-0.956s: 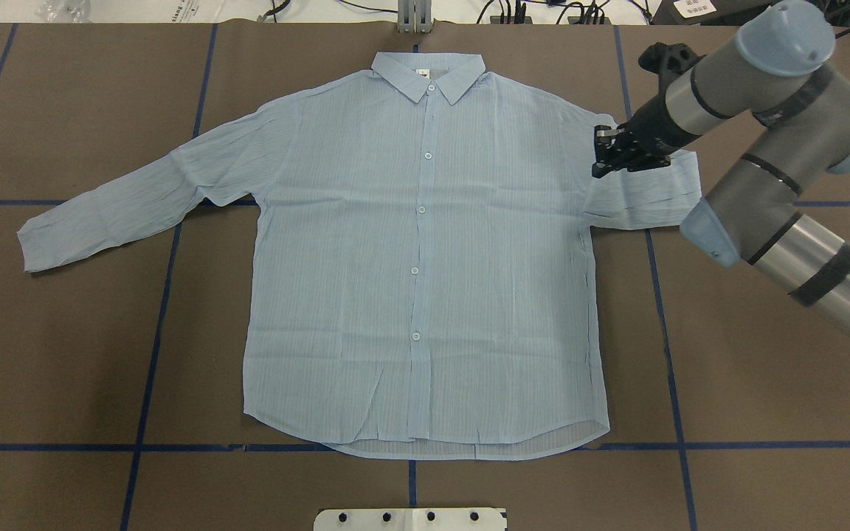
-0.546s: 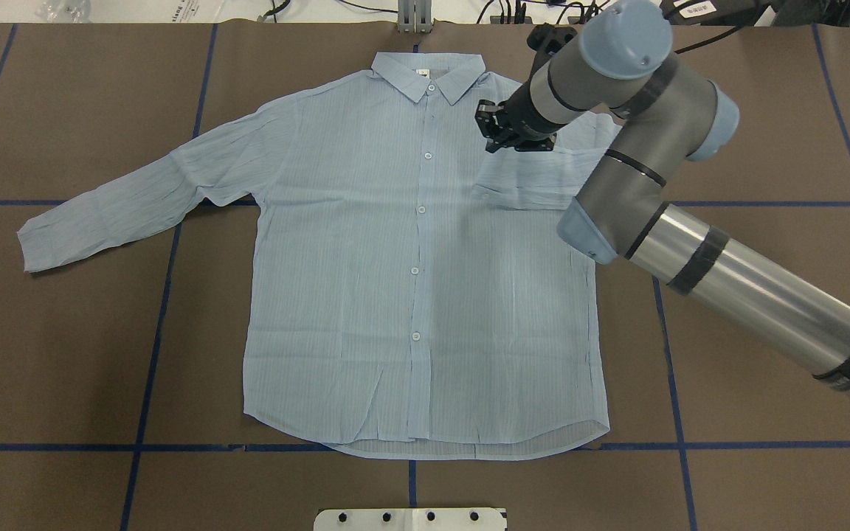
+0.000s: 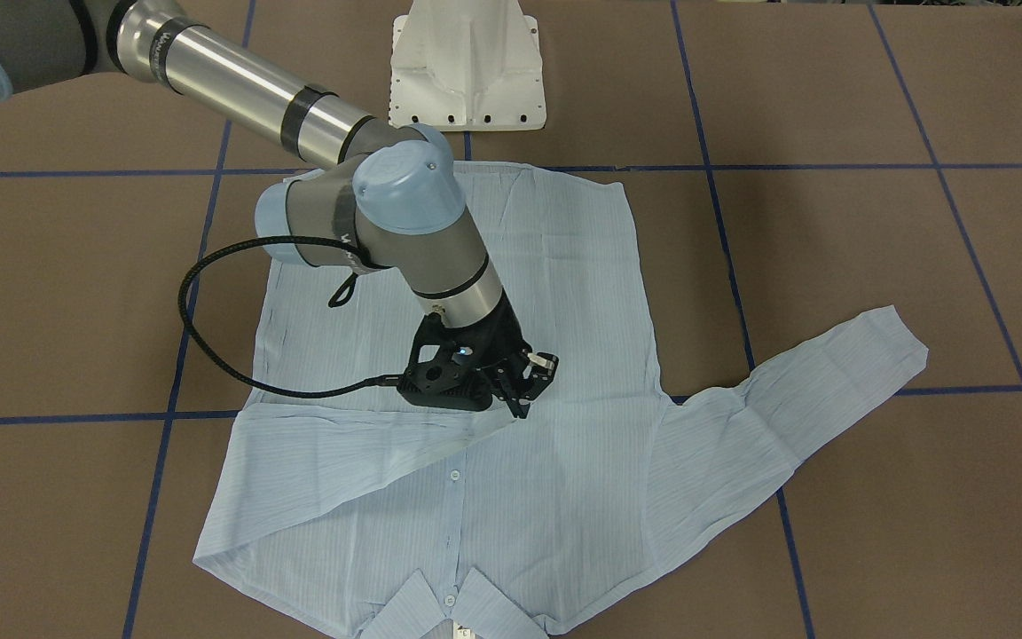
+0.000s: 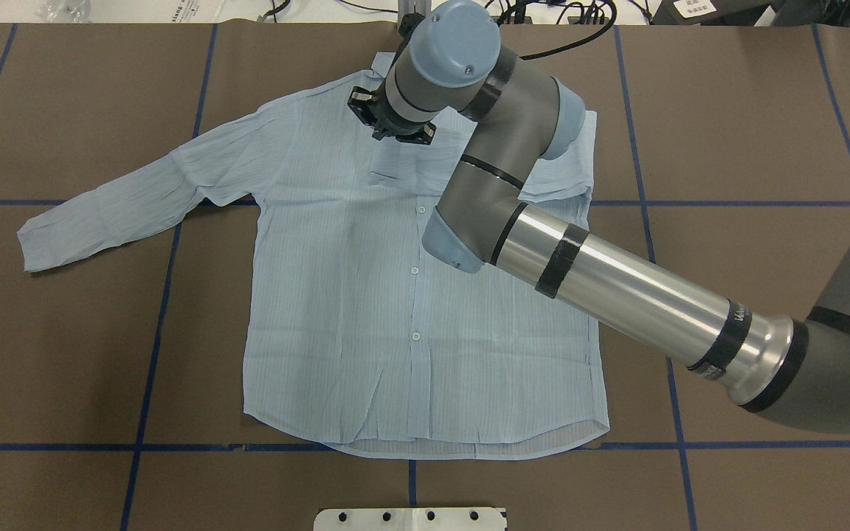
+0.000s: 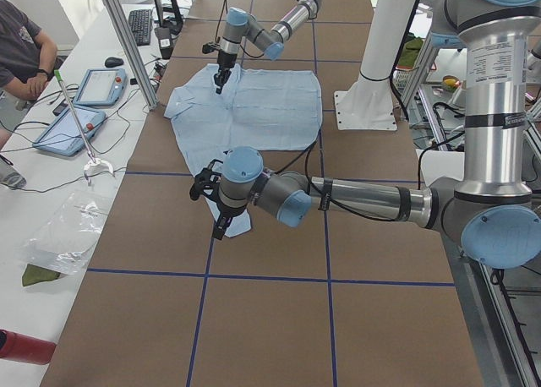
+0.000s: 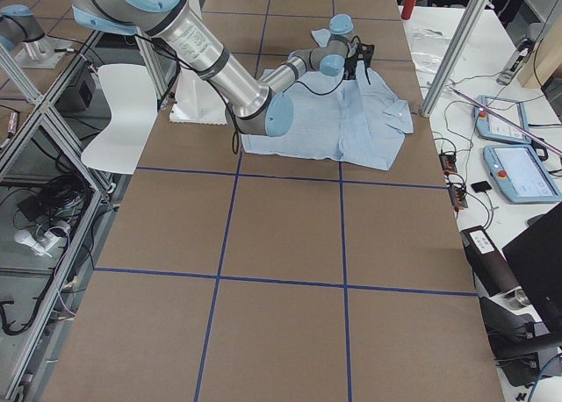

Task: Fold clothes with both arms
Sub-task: 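Carry the sleeve toward the collar with the right gripper while the left arm approaches, then hold the sleeve with the right gripper while the left gripper grasps the other cuff, then fold the other sleeve across the chest with the left gripper while the right gripper withdraws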

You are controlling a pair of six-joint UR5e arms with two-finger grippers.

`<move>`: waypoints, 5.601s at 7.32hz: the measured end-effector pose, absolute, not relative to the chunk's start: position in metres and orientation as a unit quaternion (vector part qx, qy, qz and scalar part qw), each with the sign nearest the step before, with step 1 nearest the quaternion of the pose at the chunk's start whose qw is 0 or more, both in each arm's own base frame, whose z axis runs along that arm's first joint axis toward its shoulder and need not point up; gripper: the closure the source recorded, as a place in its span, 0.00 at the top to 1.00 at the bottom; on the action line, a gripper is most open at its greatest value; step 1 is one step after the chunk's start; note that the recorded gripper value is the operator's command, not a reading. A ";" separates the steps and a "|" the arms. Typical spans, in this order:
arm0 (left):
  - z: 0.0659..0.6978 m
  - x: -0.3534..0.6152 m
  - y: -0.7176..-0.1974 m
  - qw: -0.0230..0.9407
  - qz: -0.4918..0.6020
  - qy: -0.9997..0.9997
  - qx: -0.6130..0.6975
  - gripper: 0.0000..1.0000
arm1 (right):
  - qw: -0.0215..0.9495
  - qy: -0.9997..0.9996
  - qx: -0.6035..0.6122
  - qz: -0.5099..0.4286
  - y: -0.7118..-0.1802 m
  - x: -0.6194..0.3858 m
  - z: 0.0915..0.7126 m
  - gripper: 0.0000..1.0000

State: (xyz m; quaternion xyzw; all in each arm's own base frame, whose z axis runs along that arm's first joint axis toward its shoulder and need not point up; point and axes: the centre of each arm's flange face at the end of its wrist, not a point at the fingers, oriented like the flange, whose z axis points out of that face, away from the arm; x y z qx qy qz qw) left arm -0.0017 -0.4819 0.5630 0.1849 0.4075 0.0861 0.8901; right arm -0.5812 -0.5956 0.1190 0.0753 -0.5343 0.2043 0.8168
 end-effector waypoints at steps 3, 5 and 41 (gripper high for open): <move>0.566 -0.002 -0.479 0.890 0.085 0.410 0.181 1.00 | 0.811 -0.538 0.085 0.214 -0.581 -0.611 0.105 0.00; 0.566 -0.002 -0.479 0.890 0.085 0.410 0.181 1.00 | 0.807 -0.542 0.087 0.220 -0.578 -0.620 0.105 0.31; 0.565 0.208 -0.555 0.864 -0.074 0.496 0.042 0.00 | 0.831 -0.486 0.031 0.269 -0.498 -0.398 0.247 0.99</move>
